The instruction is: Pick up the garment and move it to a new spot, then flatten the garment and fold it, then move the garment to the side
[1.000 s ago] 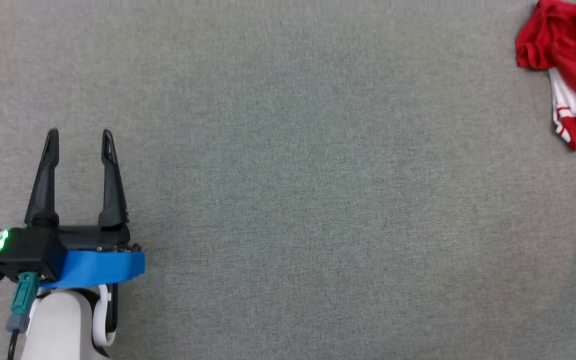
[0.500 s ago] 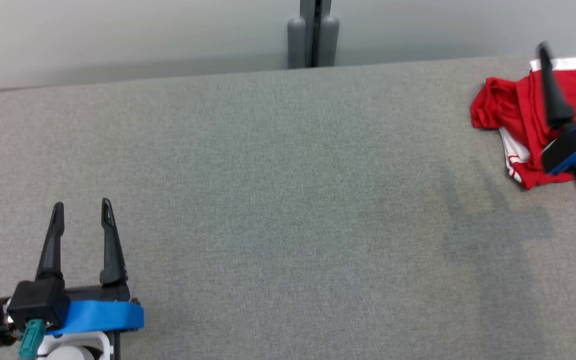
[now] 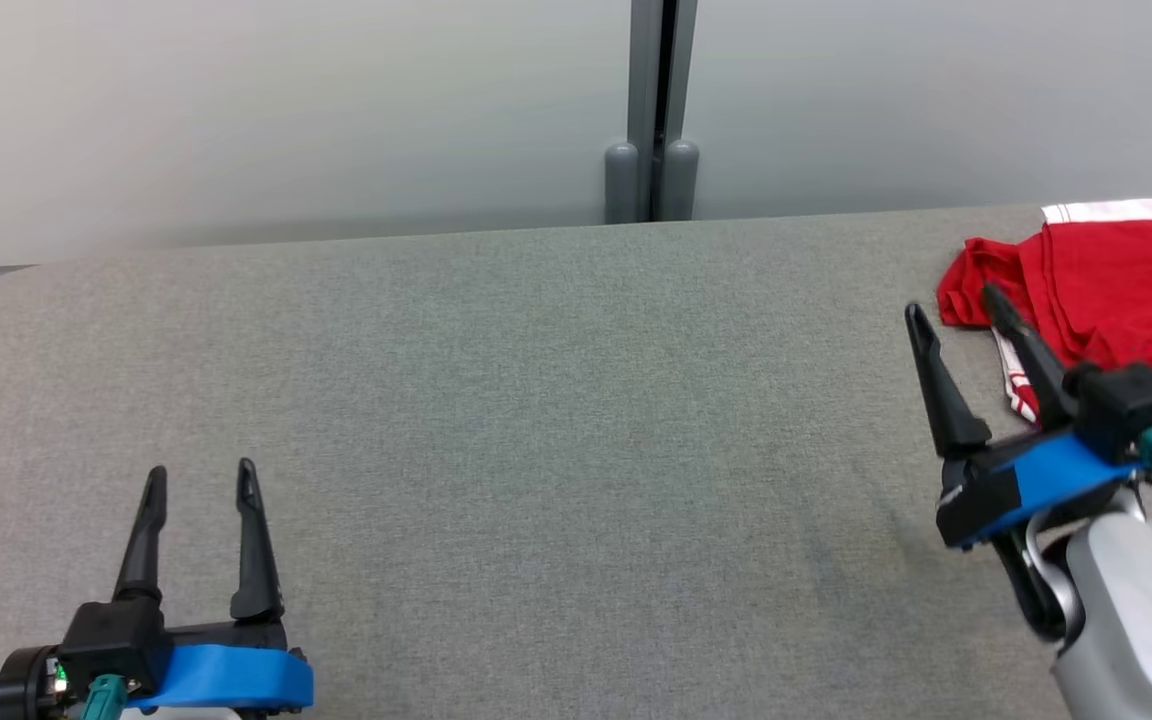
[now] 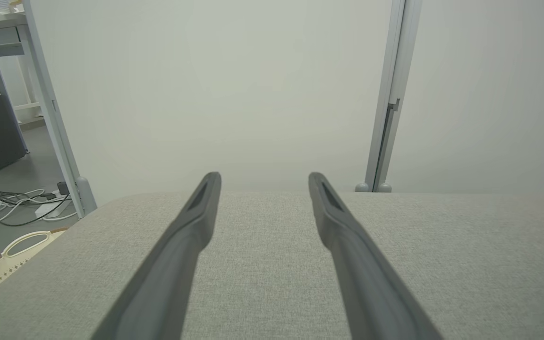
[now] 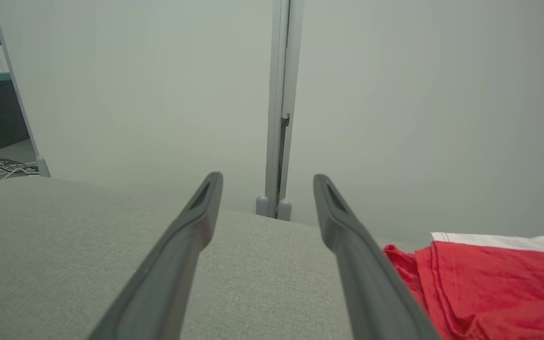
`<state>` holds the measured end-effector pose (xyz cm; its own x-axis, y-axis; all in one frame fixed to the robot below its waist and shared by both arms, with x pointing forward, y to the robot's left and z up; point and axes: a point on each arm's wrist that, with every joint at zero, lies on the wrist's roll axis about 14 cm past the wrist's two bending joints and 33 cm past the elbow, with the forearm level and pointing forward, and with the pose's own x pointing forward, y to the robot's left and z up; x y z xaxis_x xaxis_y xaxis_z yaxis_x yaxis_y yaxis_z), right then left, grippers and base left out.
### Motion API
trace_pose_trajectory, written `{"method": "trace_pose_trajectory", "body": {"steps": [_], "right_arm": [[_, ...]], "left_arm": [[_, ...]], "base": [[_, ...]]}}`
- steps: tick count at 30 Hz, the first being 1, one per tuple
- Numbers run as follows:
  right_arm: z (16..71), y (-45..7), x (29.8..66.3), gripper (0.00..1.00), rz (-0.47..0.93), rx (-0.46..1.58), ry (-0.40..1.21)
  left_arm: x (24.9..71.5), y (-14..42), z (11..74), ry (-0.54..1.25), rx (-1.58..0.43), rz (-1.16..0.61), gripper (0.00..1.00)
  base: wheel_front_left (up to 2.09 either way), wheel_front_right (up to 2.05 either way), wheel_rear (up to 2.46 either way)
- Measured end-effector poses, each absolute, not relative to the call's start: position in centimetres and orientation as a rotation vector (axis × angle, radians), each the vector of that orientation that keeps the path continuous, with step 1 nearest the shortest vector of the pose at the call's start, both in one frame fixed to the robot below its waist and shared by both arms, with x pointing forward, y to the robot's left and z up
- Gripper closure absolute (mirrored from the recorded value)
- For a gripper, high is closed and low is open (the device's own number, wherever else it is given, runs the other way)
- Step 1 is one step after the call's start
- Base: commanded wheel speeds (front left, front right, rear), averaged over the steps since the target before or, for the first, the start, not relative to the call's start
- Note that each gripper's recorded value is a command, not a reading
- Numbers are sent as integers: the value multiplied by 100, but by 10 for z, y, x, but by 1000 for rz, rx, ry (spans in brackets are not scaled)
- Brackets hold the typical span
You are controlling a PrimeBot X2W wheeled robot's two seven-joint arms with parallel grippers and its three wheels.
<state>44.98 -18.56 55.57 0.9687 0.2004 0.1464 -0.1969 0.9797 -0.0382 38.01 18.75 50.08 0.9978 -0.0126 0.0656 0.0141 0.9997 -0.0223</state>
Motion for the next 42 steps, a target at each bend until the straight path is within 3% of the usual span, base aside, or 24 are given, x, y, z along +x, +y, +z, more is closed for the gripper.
{"method": "trace_pose_trajectory", "body": {"steps": [19,41,42], "right_arm": [[515,-191,381,0,57,84,-95],[509,-190,371,0,38,106,-64],[507,-190,371,100,38,108,-56]], "left_arm": [[371,176,499,-58,-35,-44,0],[372,172,490,-29,-44,-63,0],[371,172,487,-21,-45,-63,100]], "base": [[0,0,0],[0,0,0],[0,0,0]]}}
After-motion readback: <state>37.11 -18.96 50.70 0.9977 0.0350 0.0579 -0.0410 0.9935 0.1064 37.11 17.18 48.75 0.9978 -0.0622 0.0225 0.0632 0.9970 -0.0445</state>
